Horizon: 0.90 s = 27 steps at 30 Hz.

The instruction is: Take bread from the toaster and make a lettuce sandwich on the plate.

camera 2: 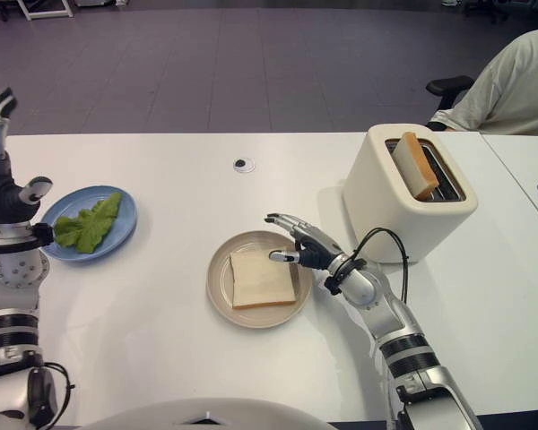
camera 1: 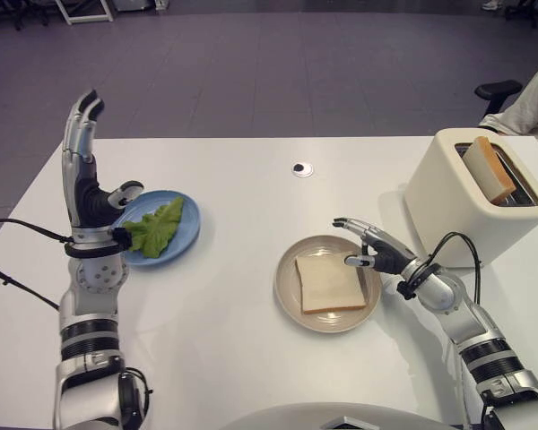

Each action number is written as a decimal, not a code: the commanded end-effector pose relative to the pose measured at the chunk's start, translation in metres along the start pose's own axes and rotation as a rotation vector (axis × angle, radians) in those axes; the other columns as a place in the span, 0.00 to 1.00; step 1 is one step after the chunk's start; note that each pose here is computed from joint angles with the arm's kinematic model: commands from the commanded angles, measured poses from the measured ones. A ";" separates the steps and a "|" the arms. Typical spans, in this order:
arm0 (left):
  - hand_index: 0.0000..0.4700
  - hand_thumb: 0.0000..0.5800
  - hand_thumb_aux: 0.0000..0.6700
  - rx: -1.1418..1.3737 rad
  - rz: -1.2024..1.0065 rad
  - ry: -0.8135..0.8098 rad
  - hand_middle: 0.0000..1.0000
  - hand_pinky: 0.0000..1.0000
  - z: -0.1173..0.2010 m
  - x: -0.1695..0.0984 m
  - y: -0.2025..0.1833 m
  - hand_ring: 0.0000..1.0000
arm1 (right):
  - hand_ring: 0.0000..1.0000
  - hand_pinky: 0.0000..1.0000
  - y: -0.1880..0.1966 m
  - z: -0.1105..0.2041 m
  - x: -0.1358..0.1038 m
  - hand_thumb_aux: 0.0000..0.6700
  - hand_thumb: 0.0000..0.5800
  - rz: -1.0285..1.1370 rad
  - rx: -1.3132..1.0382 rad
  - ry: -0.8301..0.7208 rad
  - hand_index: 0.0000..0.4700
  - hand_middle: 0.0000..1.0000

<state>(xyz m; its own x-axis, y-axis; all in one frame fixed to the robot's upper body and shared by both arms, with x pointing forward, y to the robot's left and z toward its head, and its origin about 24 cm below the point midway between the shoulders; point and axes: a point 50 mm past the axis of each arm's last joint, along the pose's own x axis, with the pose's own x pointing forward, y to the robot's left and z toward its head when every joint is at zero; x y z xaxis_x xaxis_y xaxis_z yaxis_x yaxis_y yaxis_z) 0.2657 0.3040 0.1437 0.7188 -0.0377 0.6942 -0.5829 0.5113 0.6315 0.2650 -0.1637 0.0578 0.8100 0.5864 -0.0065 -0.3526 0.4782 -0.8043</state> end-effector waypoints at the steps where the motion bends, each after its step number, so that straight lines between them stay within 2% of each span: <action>1: 0.00 0.00 0.00 0.309 -0.321 0.103 0.00 0.00 -0.037 -0.023 -0.018 0.00 | 0.00 0.00 -0.021 0.019 -0.003 0.00 0.00 -0.110 -0.060 -0.066 0.00 0.00; 5: 0.00 0.00 0.00 0.478 -0.515 0.196 0.00 0.00 -0.066 -0.038 -0.016 0.00 | 0.00 0.00 -0.042 0.043 -0.008 0.00 0.00 -0.191 -0.145 -0.132 0.00 0.00; 9: 0.00 0.00 0.00 0.597 -0.762 0.265 0.00 0.00 -0.084 -0.057 -0.022 0.00 | 0.00 0.00 -0.048 0.055 -0.009 0.00 0.00 -0.208 -0.200 -0.152 0.00 0.00; 15: 0.00 0.00 0.00 0.653 -0.942 0.325 0.00 0.00 -0.091 -0.058 -0.037 0.00 | 0.00 0.00 -0.049 0.056 -0.011 0.00 0.00 -0.234 -0.191 -0.153 0.00 0.00; 16: 0.05 0.09 0.05 0.640 -0.979 0.332 0.00 0.00 -0.091 -0.062 -0.040 0.00 | 0.00 0.00 -0.049 0.056 -0.010 0.00 0.00 -0.233 -0.188 -0.154 0.00 0.00; 17: 0.47 0.72 0.47 0.625 -1.011 0.337 0.00 0.00 -0.091 -0.066 -0.042 0.00 | 0.00 0.00 -0.049 0.056 -0.010 0.00 0.00 -0.233 -0.185 -0.154 0.00 0.00; 18: 0.86 0.98 0.86 0.609 -1.032 0.338 0.00 0.00 -0.090 -0.069 -0.044 0.00 | 0.00 0.00 -0.049 0.056 -0.011 0.00 0.00 -0.236 -0.184 -0.154 0.00 0.00; 19: 1.00 1.00 1.00 0.594 -1.043 0.336 0.00 0.00 -0.089 -0.071 -0.046 0.00 | 0.00 0.00 -0.050 0.055 -0.011 0.00 0.00 -0.240 -0.184 -0.152 0.00 0.00; 27: 1.00 1.00 1.00 0.527 -0.824 0.233 0.00 0.00 -0.075 -0.048 -0.044 0.00 | 0.00 0.00 -0.050 0.053 -0.010 0.00 0.00 -0.256 -0.175 -0.142 0.00 0.00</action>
<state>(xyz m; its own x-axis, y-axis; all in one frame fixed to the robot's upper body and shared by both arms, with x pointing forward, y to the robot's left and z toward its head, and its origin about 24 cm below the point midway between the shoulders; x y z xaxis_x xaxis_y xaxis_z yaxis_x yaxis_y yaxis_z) 0.2853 0.3491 0.0516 0.9920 0.0063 -0.1260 0.1261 -0.0557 0.9905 0.2484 -0.1574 0.1327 0.7747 0.5633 0.2873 -0.0469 0.5043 -0.8622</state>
